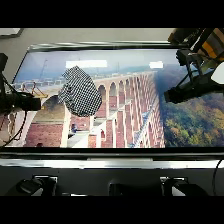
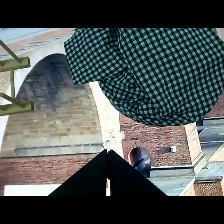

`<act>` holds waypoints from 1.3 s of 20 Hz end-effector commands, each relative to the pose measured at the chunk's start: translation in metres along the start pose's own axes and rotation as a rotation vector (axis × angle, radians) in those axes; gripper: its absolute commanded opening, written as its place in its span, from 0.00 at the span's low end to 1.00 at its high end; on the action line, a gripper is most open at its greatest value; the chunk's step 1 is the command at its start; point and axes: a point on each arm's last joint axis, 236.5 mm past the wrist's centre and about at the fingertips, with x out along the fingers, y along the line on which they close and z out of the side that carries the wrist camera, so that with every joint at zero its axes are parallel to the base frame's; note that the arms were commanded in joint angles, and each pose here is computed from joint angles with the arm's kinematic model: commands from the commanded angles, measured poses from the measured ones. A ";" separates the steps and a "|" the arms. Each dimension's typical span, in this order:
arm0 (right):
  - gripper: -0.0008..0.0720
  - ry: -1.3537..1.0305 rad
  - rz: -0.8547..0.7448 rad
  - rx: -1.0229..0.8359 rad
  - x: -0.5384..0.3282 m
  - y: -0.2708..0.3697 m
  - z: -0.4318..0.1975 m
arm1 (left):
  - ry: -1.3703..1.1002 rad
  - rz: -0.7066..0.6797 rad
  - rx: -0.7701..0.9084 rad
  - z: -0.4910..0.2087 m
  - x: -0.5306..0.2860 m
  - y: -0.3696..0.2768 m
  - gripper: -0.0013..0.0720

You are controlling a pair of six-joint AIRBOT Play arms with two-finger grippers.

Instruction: Fold the clothes and pants, and hang the long-sleeved shirts on hangers.

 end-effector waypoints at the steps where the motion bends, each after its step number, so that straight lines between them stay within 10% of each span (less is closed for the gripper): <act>1: 0.06 0.000 0.000 -0.001 0.000 0.000 0.000 | 0.000 0.000 0.000 0.000 0.000 0.000 0.06; 12: 0.06 0.000 0.000 -0.001 0.000 0.000 0.000 | 0.001 0.001 0.000 0.000 0.000 0.000 0.07; 13: 0.06 0.000 0.000 -0.001 0.000 0.000 0.000 | -0.008 0.003 0.002 0.003 0.002 0.000 0.21; 15: 0.06 0.000 0.000 -0.001 0.000 0.000 0.000 | -0.017 -0.011 -0.027 0.007 0.010 -0.005 0.99; 26: 0.06 -0.027 -0.003 0.000 0.000 -0.001 0.006 | 0.185 -0.122 -0.265 -0.011 0.238 -0.050 0.99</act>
